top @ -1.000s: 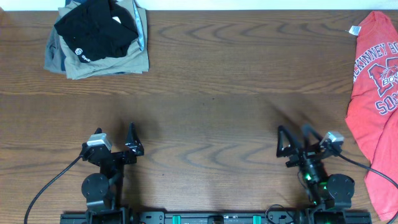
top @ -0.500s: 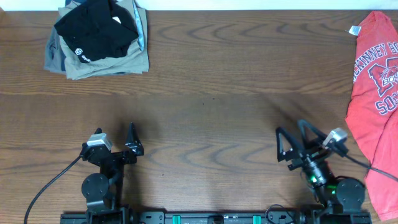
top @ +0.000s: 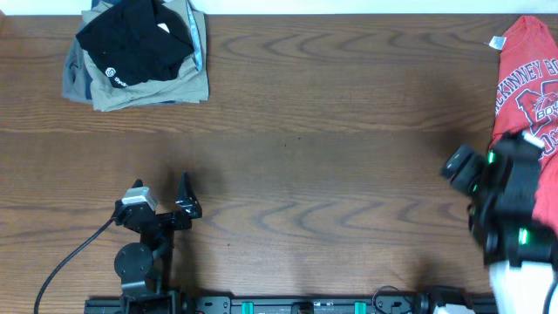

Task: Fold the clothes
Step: 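Reach the right gripper to the red t-shirt and grasp its edge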

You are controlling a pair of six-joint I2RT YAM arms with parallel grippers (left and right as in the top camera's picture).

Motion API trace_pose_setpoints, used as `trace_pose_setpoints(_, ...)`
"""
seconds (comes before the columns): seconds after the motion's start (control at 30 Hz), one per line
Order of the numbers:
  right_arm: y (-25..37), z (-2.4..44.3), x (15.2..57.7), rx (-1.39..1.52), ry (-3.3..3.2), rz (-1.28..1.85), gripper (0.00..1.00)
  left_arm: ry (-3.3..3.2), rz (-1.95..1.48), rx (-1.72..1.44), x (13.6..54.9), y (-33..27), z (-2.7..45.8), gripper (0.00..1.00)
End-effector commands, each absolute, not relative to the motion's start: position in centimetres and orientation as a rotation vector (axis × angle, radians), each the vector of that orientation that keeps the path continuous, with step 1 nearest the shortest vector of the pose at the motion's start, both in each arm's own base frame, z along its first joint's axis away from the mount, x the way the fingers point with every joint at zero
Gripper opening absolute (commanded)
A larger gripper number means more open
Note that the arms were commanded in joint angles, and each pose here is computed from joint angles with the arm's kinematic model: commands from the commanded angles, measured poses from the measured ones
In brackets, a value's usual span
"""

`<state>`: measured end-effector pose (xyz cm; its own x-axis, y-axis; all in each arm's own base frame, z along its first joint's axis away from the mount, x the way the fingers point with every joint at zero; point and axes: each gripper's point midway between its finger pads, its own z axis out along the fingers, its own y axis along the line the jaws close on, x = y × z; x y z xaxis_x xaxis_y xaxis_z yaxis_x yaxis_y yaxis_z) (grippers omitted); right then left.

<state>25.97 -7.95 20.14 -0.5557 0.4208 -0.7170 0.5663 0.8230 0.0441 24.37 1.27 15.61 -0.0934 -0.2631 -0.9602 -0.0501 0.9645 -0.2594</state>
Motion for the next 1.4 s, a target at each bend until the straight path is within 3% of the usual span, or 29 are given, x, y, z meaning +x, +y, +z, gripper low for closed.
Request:
trace_pose_setpoints(0.0,-12.3,18.4,26.1,0.941,2.271,-0.430,0.99,1.693,-0.178,-0.259,24.4,1.5,14.0,0.98)
trace_pose_setpoints(0.3,-17.3,10.1,25.3,1.255,2.469,-0.421,0.99,1.693,-0.178,-0.259,24.4,1.5,14.0,0.98)
trace_pose_setpoints(0.47,-17.5,7.9,26.5,1.210,2.541,-0.288,0.99,1.693,-0.178,-0.259,24.4,1.5,14.0,0.98)
trace_pose_setpoints(0.8,-19.1,5.1,30.7,1.111,2.502,-0.237,0.84,1.693,-0.178,-0.259,24.4,1.5,14.0,0.98)
trace_pose_setpoints(0.93,-19.5,3.8,31.5,1.111,2.503,-0.237,0.84,1.693,-0.178,-0.260,24.4,1.5,14.0,0.98)
trace_pose_setpoints(1.13,-19.9,2.7,32.3,1.103,2.496,-0.240,0.75,1.693,-0.178,-0.259,24.4,1.5,14.0,0.98)
trace_pose_setpoints(1.23,-20.1,1.9,32.5,1.086,2.506,-0.250,0.65,1.693,-0.178,-0.259,24.4,1.5,14.0,0.98)
trace_pose_setpoints(1.37,-20.3,0.7,32.4,1.094,2.525,-0.263,0.64,1.693,-0.178,-0.259,24.4,1.5,14.0,0.98)
